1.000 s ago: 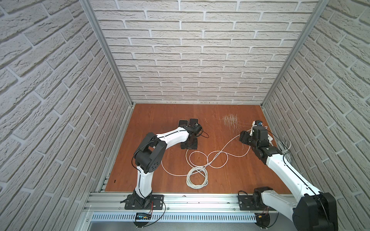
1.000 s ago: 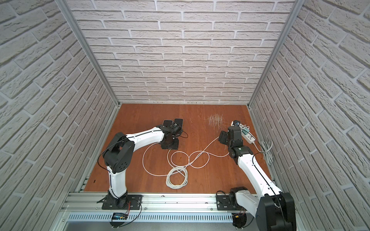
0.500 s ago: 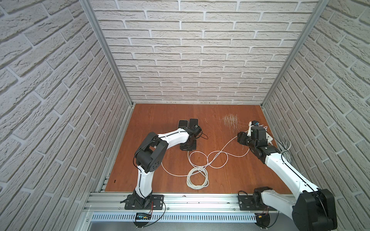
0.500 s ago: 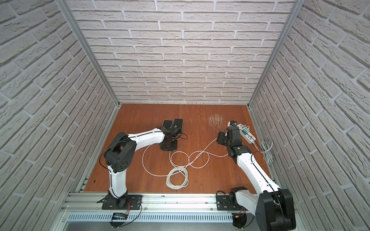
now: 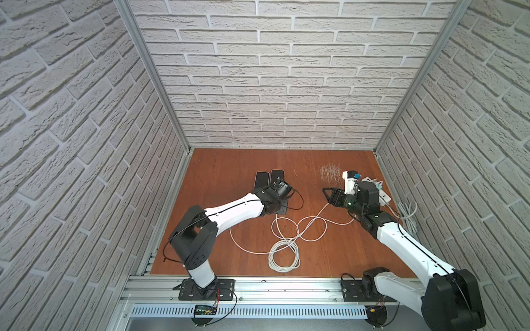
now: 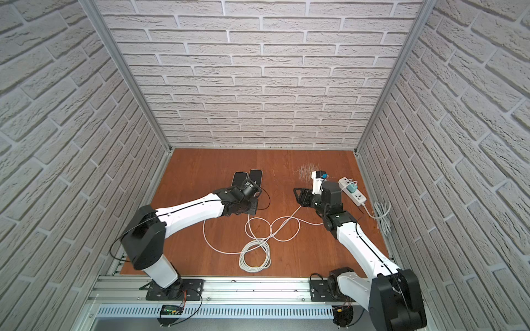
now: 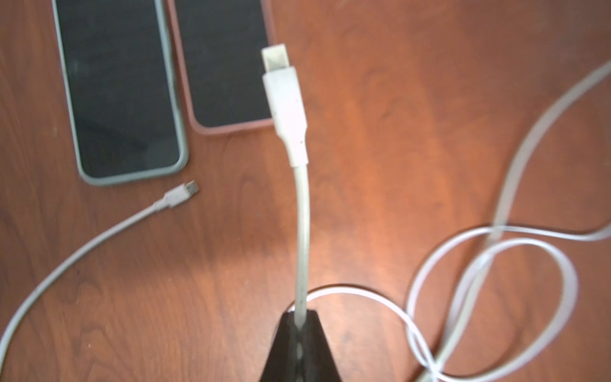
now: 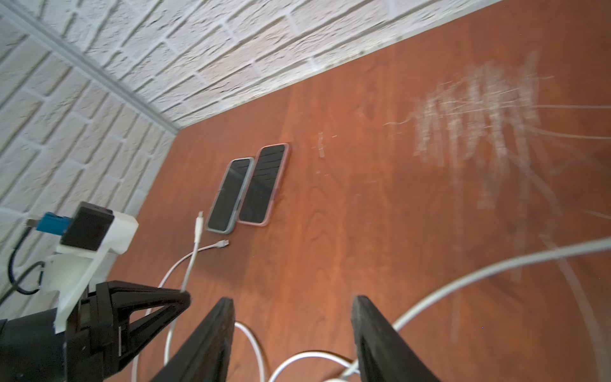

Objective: Plug the charging cable into the phone
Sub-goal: Pick up the charging cable from the center of the board.

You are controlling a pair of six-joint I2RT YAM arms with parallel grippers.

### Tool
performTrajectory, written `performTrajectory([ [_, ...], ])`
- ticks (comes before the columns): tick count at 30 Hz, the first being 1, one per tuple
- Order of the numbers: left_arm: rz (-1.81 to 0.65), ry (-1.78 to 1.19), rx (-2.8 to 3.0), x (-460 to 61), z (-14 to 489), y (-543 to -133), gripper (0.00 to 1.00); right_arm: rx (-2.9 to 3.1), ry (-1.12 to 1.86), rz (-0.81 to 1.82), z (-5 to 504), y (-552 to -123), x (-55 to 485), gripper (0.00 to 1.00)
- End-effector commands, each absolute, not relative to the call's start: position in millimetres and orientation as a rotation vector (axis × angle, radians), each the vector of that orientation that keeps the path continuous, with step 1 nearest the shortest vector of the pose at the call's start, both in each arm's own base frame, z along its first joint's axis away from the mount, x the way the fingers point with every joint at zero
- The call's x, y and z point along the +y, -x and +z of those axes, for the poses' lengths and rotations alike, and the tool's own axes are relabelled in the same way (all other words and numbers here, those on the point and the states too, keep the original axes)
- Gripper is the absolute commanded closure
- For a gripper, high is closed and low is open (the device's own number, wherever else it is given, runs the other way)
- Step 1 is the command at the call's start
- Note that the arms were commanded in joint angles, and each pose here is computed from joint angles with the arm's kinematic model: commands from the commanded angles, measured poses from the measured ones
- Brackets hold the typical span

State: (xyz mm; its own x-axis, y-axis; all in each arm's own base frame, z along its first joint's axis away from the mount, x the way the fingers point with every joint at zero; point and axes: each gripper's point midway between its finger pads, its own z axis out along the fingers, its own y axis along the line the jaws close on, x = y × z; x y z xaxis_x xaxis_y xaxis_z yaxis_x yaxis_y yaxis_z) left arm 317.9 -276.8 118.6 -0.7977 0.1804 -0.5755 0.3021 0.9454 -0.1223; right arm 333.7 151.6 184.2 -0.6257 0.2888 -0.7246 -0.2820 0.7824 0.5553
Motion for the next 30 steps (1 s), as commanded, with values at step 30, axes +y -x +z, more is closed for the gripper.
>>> performTrajectory([
  [30, -0.459, -0.483, 2.136, -299.9, 149.1, -309.3, 1.0, 1.889, 0.313, 1.357, 191.5, -332.2, 292.9, 0.55],
])
